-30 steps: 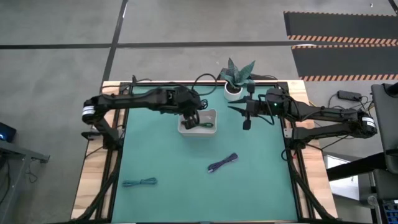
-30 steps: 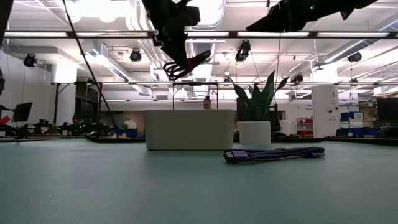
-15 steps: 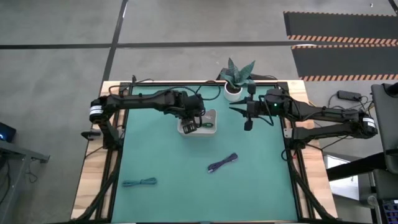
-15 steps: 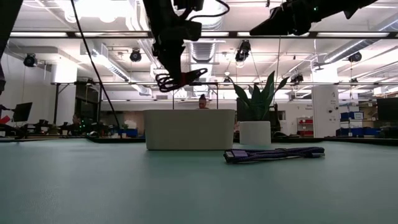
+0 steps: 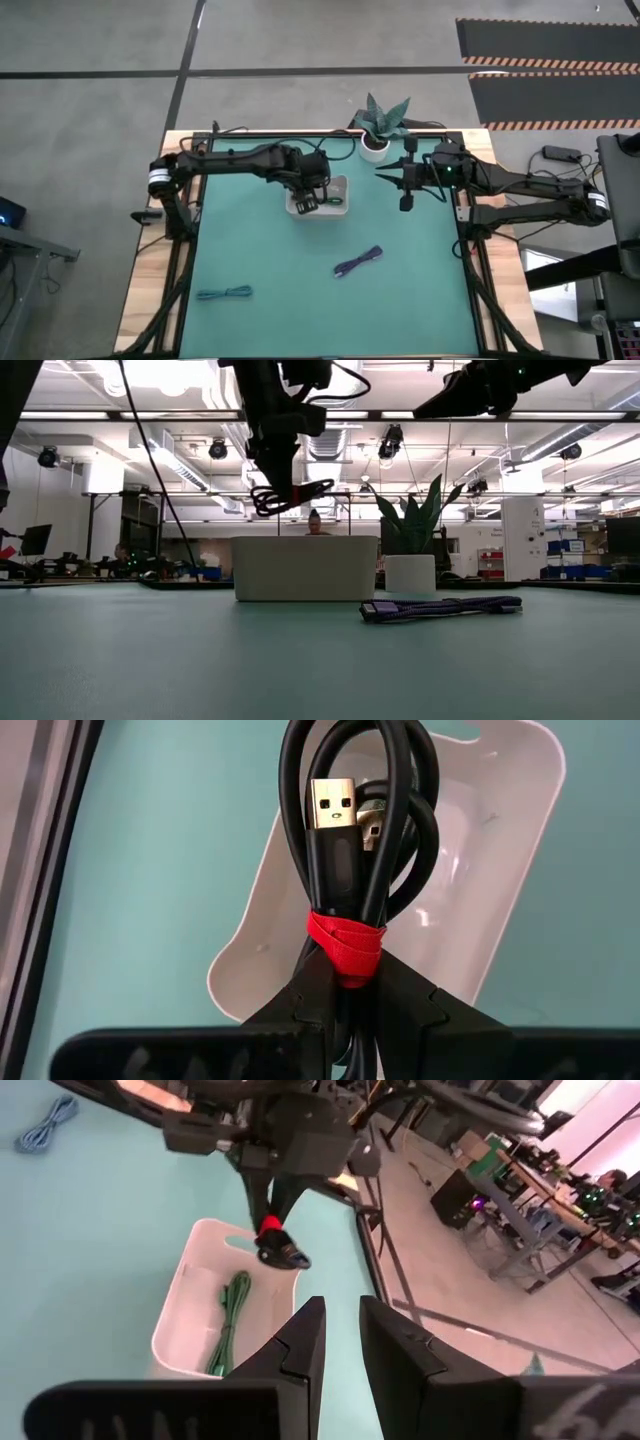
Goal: Pick and place USB-C Cables
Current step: Put the black charger cable into the white bin
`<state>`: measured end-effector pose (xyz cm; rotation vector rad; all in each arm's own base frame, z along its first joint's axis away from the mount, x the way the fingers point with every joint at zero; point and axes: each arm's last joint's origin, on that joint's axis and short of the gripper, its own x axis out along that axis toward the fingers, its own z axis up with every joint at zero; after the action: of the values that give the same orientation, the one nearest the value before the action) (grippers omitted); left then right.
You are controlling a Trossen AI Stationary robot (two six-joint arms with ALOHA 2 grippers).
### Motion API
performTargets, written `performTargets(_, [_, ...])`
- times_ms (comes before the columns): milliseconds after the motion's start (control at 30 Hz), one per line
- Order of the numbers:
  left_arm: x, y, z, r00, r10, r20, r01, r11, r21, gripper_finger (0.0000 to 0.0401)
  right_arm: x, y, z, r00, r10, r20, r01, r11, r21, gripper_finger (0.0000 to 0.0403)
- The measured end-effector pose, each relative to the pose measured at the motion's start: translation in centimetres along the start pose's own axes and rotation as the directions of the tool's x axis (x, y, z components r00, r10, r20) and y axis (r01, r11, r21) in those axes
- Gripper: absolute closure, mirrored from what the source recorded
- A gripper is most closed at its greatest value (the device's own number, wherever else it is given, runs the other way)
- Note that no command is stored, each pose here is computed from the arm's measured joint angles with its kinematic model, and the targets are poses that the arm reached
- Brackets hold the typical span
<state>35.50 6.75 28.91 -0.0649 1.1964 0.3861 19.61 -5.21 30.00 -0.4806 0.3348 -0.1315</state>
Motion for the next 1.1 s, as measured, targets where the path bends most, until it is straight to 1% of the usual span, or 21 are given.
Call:
performTargets(367, [0.1, 0.1, 0.0, 1.0, -0.015, 0.003, 0.015, 1.0, -0.005, 0.0372, 0.0, 0.1, -0.1, 1.0, 0.006, -0.011, -0.006, 1.0, -0.001, 0.0346])
performTargets(633, [1.6, -0.2, 0.2, 0.999, -0.034, -0.02, 0.034, 0.999, 0.004, 0.0372, 0.0, 0.1, -0.2, 1.0, 0.012, -0.022, -0.012, 1.0, -0.001, 0.0346])
performTargets(933, [3.5, -0.3, 0.6, 0.998, -0.034, -0.047, 0.038, 0.997, 0.069, 0.0372, -0.6, 0.2, -0.2, 0.999, 0.015, -0.029, -0.015, 1.0, 0.0, 0.0346])
performTargets(1100, [4.4, -0.3, 1.0, 0.999, -0.034, -0.029, 0.037, 0.994, 0.106, 0.0372, -1.0, 0.2, -0.3, 0.999, 0.018, -0.032, -0.018, 1.0, 0.009, 0.0346])
